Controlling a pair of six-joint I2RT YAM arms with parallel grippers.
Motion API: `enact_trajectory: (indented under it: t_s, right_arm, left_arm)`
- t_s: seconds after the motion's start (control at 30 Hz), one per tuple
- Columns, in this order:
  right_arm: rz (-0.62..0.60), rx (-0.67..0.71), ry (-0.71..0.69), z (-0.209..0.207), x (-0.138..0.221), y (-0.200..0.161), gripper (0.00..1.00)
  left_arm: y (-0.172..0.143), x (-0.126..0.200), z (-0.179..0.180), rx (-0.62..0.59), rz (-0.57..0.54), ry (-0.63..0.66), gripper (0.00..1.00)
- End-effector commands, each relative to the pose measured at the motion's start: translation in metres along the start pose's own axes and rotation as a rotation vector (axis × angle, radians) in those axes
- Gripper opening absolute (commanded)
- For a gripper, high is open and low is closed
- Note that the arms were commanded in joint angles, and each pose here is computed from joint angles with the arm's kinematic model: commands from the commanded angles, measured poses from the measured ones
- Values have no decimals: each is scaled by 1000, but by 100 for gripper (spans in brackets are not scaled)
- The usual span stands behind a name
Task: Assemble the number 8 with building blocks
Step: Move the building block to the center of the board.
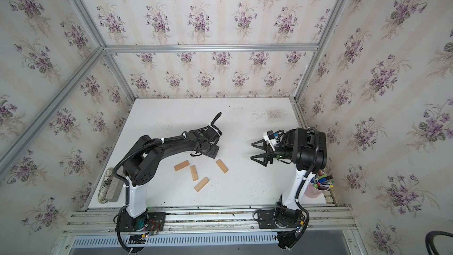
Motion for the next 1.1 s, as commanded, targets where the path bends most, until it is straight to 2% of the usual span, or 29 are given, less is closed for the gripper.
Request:
enact_trajectory:
  t_s: [0.0, 0.13, 0.2, 0.27, 0.37, 0.4, 0.67, 0.87, 1.07]
  right_arm:
    - [-30, 372, -16, 0, 0, 6, 100]
    - [-30, 372, -17, 0, 0, 6, 100]
    - [-31, 373, -17, 0, 0, 6, 100]
    - [-31, 372, -17, 0, 0, 6, 100]
    - [-30, 371, -17, 0, 0, 6, 100]
    - [-31, 374, -17, 0, 0, 6, 100]
    - [-31, 372, -18, 0, 0, 6, 100]
    - [-30, 372, -16, 0, 0, 6, 100]
    - [-31, 372, -18, 0, 0, 6, 100]
  left_arm:
    - [-4, -5, -2, 21, 20, -1, 83]
    - [7, -5, -2, 15, -7, 1, 82]
    - [10, -7, -7, 17, -5, -22, 78]
    - [11, -9, -14, 26, 6, -57, 70]
    - [7, -14, -18, 59, 28, -81, 51]
    - [6, -15, -19, 73, 34, -86, 49]
    - [0, -23, -18, 160, 64, -71, 43]
    - [15, -24, -20, 249, 53, -61, 35]
    - [30, -17, -18, 339, 16, -49, 35]
Point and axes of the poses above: each gripper's point midway between its finger pads, its own x axis back along the fingers, its own z axis along the line the jaws close on, y = z × x, the point moved 2 cm from there along x, back along the fingers, and after that the axes turned 3 degrees about -x, right-handed, at the moved point
